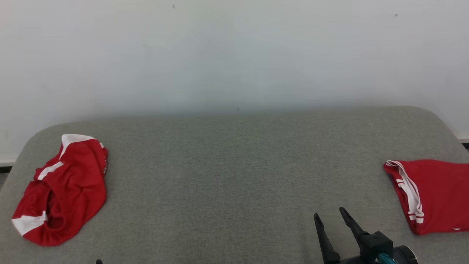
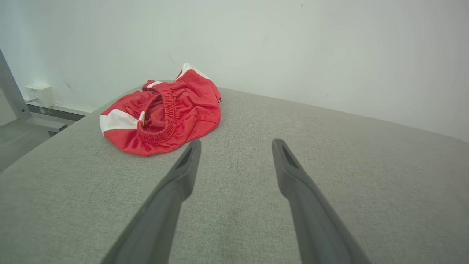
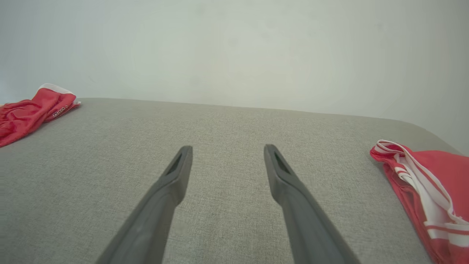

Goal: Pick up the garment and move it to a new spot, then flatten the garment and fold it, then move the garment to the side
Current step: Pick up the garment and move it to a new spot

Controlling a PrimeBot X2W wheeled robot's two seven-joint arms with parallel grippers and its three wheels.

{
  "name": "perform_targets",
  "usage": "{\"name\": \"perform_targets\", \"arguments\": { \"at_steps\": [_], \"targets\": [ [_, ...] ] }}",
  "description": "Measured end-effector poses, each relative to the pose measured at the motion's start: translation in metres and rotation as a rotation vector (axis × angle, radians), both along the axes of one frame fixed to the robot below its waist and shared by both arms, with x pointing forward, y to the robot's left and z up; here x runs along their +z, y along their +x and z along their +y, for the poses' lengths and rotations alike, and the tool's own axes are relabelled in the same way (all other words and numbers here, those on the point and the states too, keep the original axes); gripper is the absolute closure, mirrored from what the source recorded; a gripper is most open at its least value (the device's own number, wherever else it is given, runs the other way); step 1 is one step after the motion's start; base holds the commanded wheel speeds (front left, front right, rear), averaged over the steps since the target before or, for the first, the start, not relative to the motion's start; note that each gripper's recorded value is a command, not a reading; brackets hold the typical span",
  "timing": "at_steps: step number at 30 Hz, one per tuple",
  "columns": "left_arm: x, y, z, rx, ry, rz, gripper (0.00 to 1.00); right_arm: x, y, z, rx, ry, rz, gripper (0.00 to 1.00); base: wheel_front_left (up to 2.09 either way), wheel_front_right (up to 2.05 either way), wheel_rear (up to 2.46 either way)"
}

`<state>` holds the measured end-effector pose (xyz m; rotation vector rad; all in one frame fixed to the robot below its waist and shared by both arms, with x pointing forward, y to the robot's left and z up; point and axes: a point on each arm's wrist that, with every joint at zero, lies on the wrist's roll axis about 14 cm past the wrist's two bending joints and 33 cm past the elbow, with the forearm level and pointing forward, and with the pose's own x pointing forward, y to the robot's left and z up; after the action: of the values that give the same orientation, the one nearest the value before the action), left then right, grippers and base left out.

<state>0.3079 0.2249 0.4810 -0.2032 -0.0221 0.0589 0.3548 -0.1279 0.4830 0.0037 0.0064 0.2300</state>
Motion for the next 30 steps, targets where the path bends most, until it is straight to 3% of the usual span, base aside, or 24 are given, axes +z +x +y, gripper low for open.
{"name": "perform_targets", "arguments": {
  "at_steps": [30],
  "targets": [
    [-0.014, -0.117, 0.101, 0.399, 0.002, 0.03, 0.0, 0.004, 0.013, 0.129, 0.379, 0.012, 0.009, 0.0, 0.0, 0.0, 0.0]
  ]
}}
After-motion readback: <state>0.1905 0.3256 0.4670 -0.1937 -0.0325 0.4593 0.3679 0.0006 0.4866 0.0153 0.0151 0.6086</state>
